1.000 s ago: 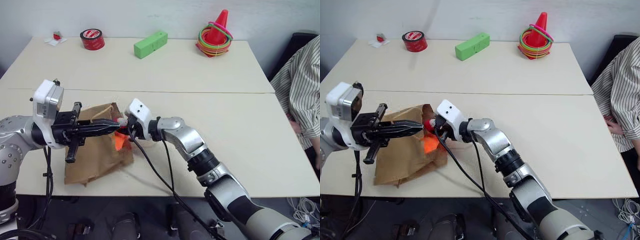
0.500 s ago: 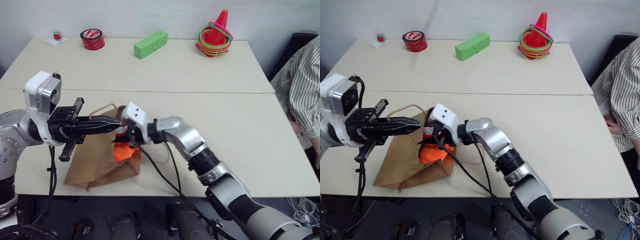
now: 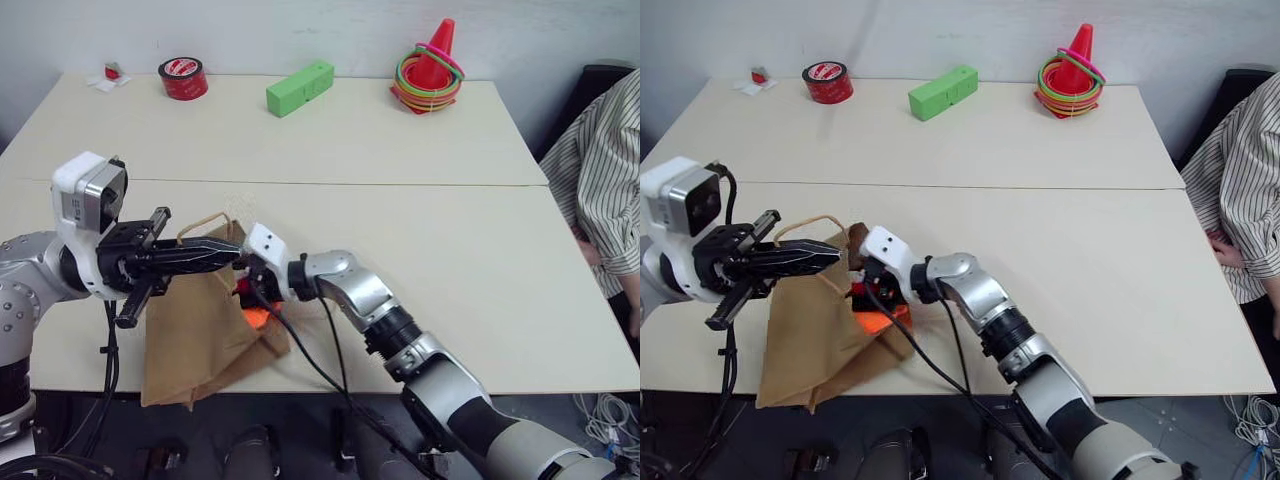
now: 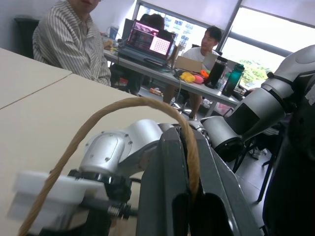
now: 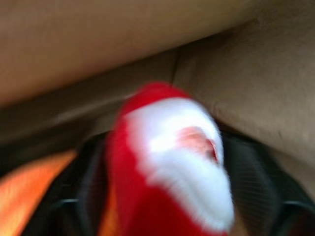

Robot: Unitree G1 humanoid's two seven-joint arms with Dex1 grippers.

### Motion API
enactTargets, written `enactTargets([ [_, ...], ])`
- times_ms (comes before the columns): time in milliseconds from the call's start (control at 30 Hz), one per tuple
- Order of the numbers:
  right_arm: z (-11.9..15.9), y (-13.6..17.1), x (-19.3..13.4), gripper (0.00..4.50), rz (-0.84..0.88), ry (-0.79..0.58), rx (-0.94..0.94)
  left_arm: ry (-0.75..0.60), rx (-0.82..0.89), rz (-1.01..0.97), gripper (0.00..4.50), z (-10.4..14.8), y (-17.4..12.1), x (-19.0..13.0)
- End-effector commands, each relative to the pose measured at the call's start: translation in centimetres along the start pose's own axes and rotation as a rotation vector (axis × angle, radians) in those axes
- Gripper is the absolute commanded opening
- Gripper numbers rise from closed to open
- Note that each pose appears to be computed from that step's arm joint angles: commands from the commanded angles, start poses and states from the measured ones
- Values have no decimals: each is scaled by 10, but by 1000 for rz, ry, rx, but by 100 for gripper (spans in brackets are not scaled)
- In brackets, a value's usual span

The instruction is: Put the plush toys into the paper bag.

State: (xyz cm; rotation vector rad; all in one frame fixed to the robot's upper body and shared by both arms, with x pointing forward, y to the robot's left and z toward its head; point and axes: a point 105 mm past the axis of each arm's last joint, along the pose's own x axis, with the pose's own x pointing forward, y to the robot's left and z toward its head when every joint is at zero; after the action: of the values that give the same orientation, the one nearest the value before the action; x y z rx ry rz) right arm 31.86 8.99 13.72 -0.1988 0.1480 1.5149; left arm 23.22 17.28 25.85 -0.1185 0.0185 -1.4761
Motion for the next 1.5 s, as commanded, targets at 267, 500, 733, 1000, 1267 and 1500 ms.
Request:
enactTargets([
  [267, 16, 9, -75, 447, 190, -14, 53, -6, 63, 16, 0, 3, -9, -3],
  [500, -12, -21, -114, 447, 10, 91, 186, 5, 67, 3, 0, 2, -12, 0],
  [733, -40, -29, -105, 447, -51, 211, 267, 7, 66, -5, 0, 2, -12, 3],
  [1000, -56, -5, -86, 430, 114, 350, 362, 19, 67, 11, 0, 2, -12, 2],
  [1267, -49, 1, -96, 179, 177, 329, 446, 21, 68, 34, 0, 0, -11, -1],
  [1500, -20, 14, -133, 2, 228, 167, 585, -2, 83, 66, 0, -2, -5, -3],
])
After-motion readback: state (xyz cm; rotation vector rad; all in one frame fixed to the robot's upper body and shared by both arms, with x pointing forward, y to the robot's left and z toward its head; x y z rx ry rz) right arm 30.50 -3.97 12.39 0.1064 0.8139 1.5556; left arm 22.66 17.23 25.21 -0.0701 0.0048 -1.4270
